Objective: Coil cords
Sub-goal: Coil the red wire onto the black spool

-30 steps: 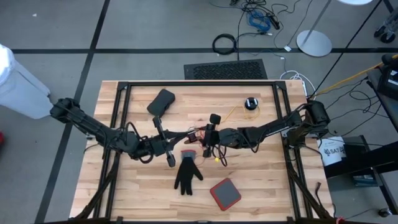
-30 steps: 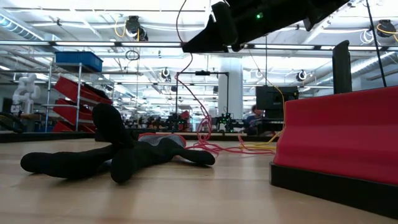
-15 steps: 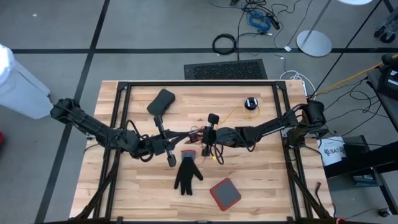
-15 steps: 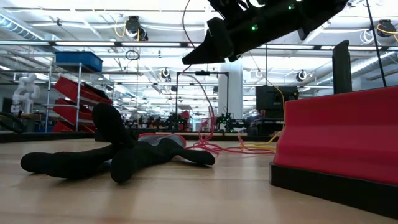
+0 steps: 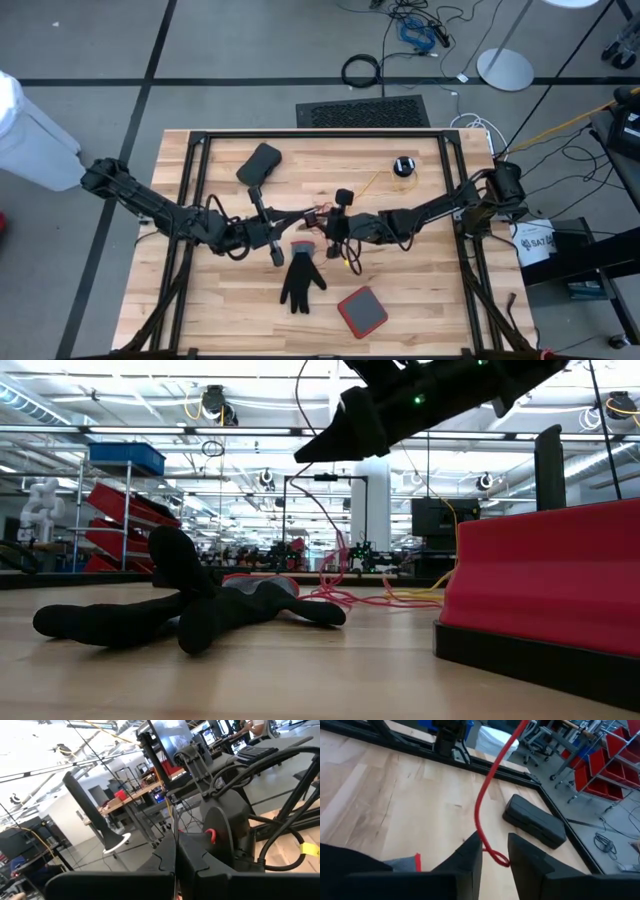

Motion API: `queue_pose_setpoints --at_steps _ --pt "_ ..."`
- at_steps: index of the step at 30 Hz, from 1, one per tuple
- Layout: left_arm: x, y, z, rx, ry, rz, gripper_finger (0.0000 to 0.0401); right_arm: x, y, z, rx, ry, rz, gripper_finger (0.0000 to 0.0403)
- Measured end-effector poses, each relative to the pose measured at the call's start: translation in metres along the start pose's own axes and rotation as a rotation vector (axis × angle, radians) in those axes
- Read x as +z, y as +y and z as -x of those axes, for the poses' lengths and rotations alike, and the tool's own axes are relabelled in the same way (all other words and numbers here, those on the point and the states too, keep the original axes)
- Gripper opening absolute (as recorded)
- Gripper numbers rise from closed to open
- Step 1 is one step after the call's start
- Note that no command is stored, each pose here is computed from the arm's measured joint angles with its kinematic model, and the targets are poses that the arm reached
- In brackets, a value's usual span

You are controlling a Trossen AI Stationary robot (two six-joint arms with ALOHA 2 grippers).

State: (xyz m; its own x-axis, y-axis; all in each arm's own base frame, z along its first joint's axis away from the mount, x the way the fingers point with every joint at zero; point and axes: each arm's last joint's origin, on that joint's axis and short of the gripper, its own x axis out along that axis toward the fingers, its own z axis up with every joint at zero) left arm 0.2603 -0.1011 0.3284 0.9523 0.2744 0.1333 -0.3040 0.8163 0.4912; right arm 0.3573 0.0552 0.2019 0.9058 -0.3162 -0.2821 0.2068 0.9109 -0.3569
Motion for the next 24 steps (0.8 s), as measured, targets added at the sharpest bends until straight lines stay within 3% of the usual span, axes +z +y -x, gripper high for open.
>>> queue_pose_setpoints --at_steps 24 --pt "-0.001 0.0 0.0 0.001 0.008 -0.004 0.0 0.002 0.016 0.009 0.052 -0.003 0.009 0.0073"
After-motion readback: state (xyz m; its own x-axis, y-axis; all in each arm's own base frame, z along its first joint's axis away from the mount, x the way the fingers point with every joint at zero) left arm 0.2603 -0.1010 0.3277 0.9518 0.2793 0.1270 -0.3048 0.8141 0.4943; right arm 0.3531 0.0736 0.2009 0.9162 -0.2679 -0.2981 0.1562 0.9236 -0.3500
